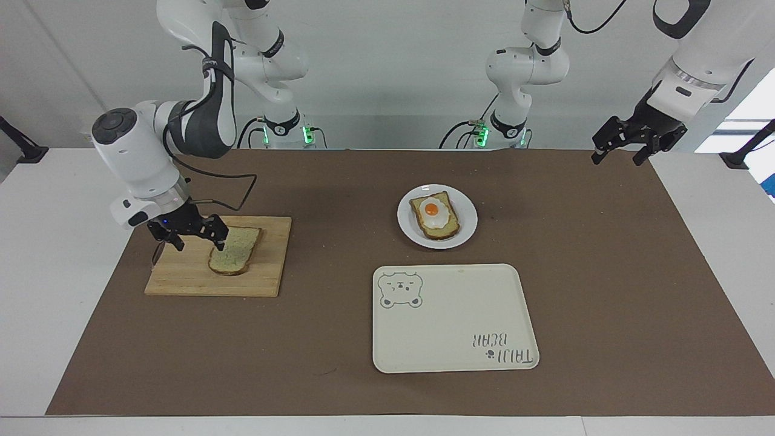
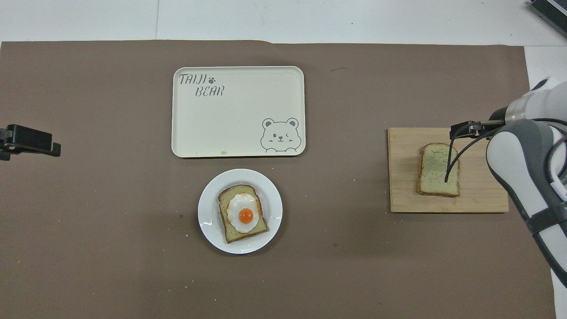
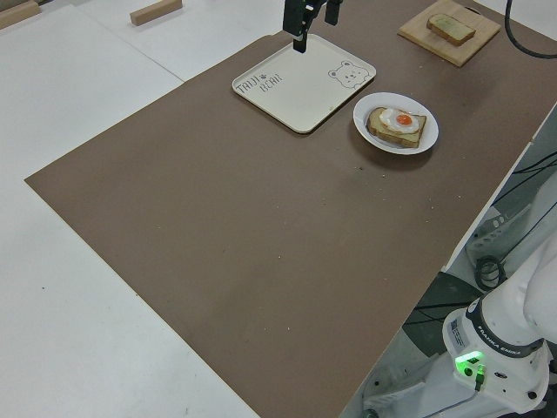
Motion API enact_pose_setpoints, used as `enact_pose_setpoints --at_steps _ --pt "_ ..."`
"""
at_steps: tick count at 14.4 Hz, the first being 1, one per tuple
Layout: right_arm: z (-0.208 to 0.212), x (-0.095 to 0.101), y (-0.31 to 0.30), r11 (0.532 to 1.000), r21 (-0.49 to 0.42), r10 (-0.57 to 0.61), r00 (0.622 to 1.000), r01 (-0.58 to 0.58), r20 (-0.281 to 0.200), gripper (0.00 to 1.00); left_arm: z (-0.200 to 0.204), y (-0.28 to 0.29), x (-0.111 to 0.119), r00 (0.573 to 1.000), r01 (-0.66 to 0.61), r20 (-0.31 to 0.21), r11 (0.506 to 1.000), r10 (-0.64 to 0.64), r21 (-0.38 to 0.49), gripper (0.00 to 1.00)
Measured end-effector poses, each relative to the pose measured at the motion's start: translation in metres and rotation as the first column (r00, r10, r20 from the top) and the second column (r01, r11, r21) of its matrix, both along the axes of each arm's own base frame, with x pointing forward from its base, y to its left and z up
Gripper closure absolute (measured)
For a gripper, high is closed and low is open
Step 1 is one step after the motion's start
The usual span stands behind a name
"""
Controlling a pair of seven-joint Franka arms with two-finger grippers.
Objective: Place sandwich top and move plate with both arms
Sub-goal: 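Reach the right gripper down to the bread slice on the board, then close the right gripper on the bread slice edge and lift it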
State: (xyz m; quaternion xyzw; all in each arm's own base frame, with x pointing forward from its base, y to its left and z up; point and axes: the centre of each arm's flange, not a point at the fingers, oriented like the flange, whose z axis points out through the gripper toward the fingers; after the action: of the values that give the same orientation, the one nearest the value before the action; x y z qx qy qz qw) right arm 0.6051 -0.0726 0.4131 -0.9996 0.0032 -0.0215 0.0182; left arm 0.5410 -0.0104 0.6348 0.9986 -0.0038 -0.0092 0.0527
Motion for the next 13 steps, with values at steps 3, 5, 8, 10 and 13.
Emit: enact_pose_setpoints --at_steps 3,5,8,10,13 --pt "-0.026 -0.014 -0.018 0.999 0.016 0.028 0.999 -0.028 -0.033 0.0 0.0 0.0 0.0 1.0 0.0 0.0 1.0 0.0 0.0 0.0" --pt "-0.04 -0.022 -0.025 0.998 0.046 0.033 0.999 -0.031 -0.034 0.0 0.0 0.0 0.0 1.0 0.0 0.0 1.0 0.0 0.0 0.0" --pt "-0.064 -0.03 -0.022 0.999 0.047 0.028 0.999 -0.027 -0.025 0.0 0.0 0.0 0.0 1.0 0.0 0.0 1.0 0.0 0.0 0.0" --pt "-0.077 -0.035 -0.019 0.998 0.054 0.027 0.999 -0.025 -0.043 0.0 0.0 0.0 0.0 1.0 0.0 0.0 1.0 0.0 0.0 0.0" --pt "-0.091 -0.042 -0.02 0.998 0.056 0.023 0.998 -0.02 -0.059 0.0 0.0 0.0 0.0 1.0 0.0 0.0 1.0 0.0 0.0 0.0"
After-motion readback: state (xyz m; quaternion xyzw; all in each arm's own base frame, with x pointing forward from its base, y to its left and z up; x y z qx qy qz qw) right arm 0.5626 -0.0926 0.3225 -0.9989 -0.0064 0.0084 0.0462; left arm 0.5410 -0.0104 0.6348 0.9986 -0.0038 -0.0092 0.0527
